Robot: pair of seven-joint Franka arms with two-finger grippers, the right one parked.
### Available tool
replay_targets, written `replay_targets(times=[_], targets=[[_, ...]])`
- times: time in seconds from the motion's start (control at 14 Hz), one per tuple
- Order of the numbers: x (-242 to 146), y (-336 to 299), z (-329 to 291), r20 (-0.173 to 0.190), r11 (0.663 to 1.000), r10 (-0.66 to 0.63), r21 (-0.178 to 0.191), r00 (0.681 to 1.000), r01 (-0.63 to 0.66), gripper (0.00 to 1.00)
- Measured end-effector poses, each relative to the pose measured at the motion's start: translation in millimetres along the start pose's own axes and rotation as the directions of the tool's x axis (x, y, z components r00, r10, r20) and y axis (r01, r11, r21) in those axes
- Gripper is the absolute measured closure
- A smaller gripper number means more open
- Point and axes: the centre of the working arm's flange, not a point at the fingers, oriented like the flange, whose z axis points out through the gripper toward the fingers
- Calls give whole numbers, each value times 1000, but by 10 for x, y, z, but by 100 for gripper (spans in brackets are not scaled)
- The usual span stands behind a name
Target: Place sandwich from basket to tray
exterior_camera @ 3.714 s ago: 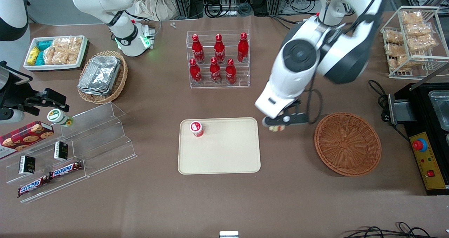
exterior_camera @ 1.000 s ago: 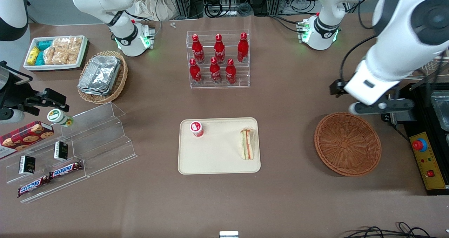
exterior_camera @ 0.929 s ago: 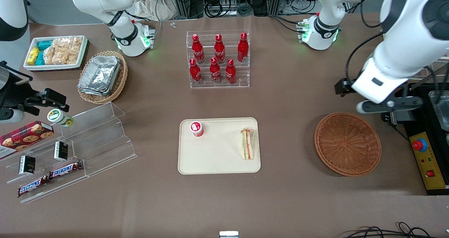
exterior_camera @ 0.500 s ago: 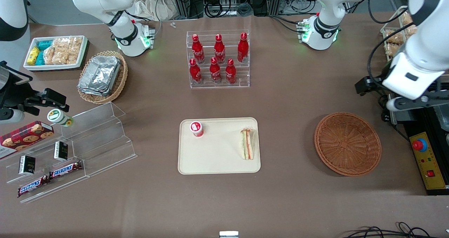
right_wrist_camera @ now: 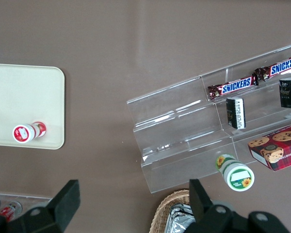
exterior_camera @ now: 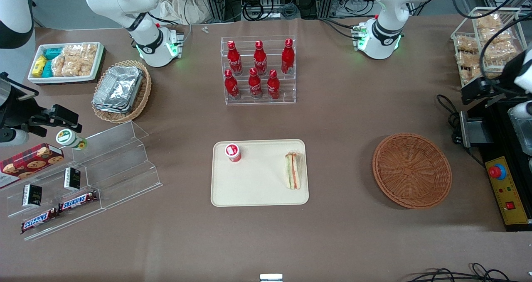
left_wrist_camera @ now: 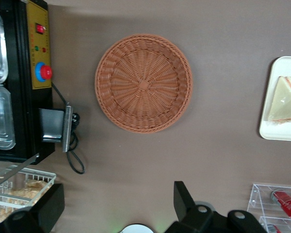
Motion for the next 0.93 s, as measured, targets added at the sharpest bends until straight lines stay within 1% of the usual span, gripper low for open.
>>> replay_targets(times=[0.29, 0.93], targets=[[12, 57, 97, 21, 1000, 8, 1, 1000, -8, 0], [12, 95, 92, 17, 1000, 15, -8, 1000, -15, 0]])
